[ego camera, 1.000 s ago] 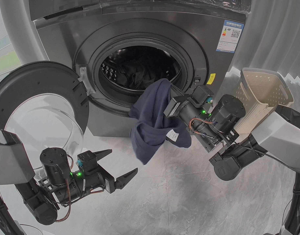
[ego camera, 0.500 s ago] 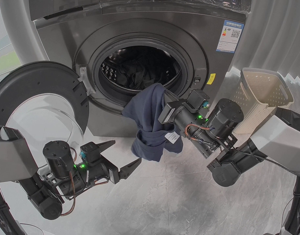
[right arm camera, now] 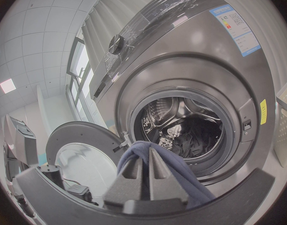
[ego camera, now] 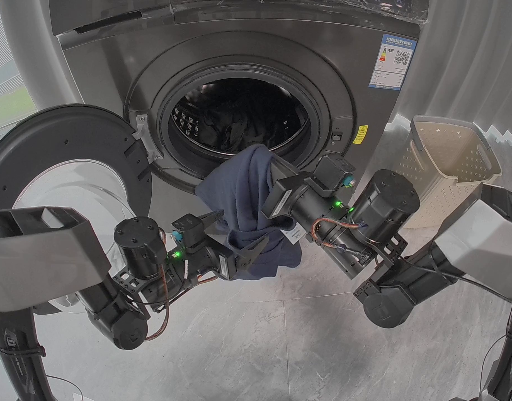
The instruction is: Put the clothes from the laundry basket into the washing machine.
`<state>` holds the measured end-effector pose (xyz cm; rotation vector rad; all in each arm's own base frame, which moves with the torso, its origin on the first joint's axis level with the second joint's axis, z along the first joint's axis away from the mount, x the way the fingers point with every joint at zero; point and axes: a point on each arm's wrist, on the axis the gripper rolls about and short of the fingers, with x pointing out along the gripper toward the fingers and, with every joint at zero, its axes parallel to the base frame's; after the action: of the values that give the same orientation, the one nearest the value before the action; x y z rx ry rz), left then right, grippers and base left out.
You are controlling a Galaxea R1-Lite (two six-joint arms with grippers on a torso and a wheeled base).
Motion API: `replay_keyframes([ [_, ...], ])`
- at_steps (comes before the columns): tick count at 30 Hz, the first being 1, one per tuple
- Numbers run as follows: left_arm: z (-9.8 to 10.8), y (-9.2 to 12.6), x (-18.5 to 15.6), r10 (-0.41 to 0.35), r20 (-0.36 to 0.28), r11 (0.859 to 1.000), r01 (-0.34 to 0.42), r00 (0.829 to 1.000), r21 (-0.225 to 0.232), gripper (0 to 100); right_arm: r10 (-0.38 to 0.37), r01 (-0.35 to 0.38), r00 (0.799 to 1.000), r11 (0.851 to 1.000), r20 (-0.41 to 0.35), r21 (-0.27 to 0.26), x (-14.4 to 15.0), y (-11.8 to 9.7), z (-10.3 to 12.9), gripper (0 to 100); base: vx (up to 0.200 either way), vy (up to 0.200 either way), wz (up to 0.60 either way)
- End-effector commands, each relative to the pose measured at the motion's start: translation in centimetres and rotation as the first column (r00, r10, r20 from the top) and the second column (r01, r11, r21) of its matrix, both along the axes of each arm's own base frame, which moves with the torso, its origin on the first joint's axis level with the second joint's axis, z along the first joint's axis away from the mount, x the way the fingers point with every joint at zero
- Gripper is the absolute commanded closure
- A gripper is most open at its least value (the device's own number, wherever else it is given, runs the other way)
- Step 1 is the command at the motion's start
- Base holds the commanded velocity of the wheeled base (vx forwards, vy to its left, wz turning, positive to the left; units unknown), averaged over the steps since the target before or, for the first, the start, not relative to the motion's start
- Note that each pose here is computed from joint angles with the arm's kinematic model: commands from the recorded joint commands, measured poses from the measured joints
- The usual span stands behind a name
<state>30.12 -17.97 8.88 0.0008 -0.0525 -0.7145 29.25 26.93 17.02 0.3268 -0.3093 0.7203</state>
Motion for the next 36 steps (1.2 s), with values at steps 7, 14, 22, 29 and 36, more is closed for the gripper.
replay_keyframes([
  [7,-1.1,-1.9,3.9,0.039,0.056,0.999,-0.037,0.998,-0.039,0,0.034,-0.034,0.999,0.999,-0.01,0.001,-2.1,0.5,0.6,100,0.0,0.0,0.0],
  [14,-1.8,-2.6,5.4,0.049,0.07,0.997,-0.045,0.996,-0.056,0,0.05,-0.05,0.998,0.999,-0.027,-0.01,-3.1,0.7,0.3,100,0.0,0.0,0.0],
  [22,-2.5,-2.4,7.1,0.08,0.084,0.995,-0.074,0.993,-0.068,0,0.054,-0.054,0.998,0.999,-0.027,-0.007,-3.4,0.6,0.4,100,0.0,0.0,0.0],
  [29,-2.5,-2.5,7.8,0.1,0.098,0.992,-0.093,0.99,-0.08,100,0.054,-0.054,0.998,0.998,-0.031,-0.011,-3.5,0.5,0.3,100,0.0,0.0,0.0],
  [36,-1.9,-2.6,7.9,0.118,0.104,0.988,-0.106,0.988,-0.111,100,0.033,-0.033,0.999,0.999,-0.03,-0.007,-3.0,0.0,0.3,100,0.0,0.0,0.0],
])
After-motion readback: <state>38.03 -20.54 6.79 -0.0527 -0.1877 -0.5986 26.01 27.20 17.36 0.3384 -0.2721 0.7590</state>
